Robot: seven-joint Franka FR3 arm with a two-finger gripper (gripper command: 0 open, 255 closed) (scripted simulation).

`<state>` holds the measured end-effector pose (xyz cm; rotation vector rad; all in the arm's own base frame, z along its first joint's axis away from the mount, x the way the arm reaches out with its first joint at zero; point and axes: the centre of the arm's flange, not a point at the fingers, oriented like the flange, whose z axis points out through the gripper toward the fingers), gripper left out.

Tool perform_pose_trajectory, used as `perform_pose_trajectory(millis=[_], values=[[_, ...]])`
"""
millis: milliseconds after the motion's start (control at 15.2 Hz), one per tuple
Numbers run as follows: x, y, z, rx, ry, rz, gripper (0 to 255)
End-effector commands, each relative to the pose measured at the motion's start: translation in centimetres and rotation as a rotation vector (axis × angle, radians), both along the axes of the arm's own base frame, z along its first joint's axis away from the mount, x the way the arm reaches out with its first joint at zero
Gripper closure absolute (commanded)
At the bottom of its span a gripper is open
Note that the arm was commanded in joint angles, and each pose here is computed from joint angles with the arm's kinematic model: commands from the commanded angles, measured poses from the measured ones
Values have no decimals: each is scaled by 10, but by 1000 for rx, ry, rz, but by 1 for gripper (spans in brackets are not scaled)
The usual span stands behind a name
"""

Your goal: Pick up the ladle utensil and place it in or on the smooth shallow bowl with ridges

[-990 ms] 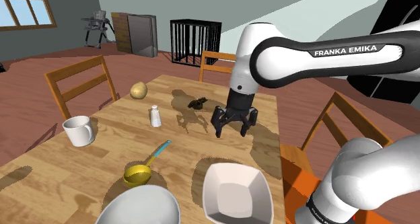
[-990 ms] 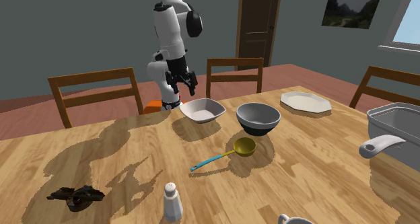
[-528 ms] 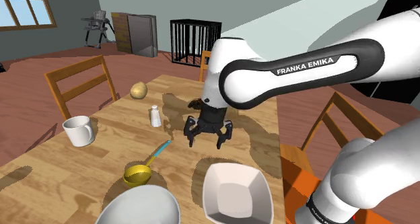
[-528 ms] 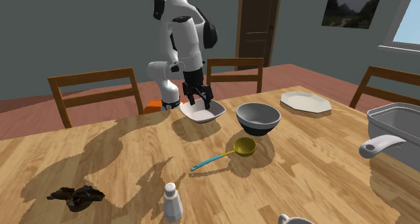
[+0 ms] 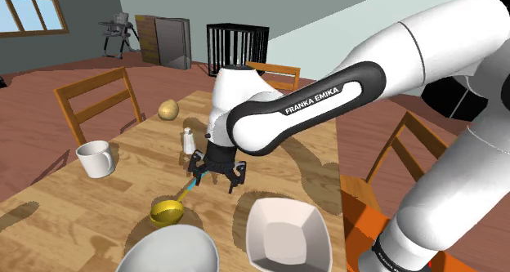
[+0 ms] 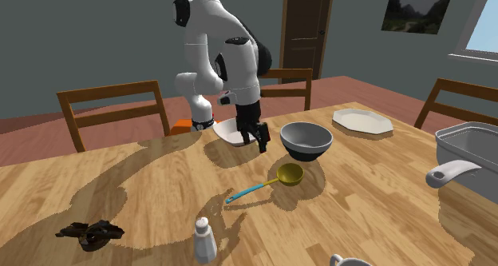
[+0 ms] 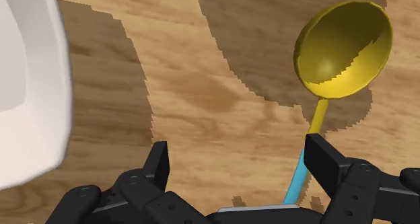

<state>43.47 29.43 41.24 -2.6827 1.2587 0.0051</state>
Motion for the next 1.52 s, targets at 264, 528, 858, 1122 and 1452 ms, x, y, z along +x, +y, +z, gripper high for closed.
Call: perform_pose_trajectory(millis=[264, 528, 858, 1122, 1452], values=[[53, 47, -31, 8, -9, -169, 0], [75, 62, -47, 10, -12, -226, 0], [78, 66, -73, 10, -12, -226, 0], [79, 67, -81, 10, -12, -226, 0], [79, 67, -81, 10, -12, -226, 0]])
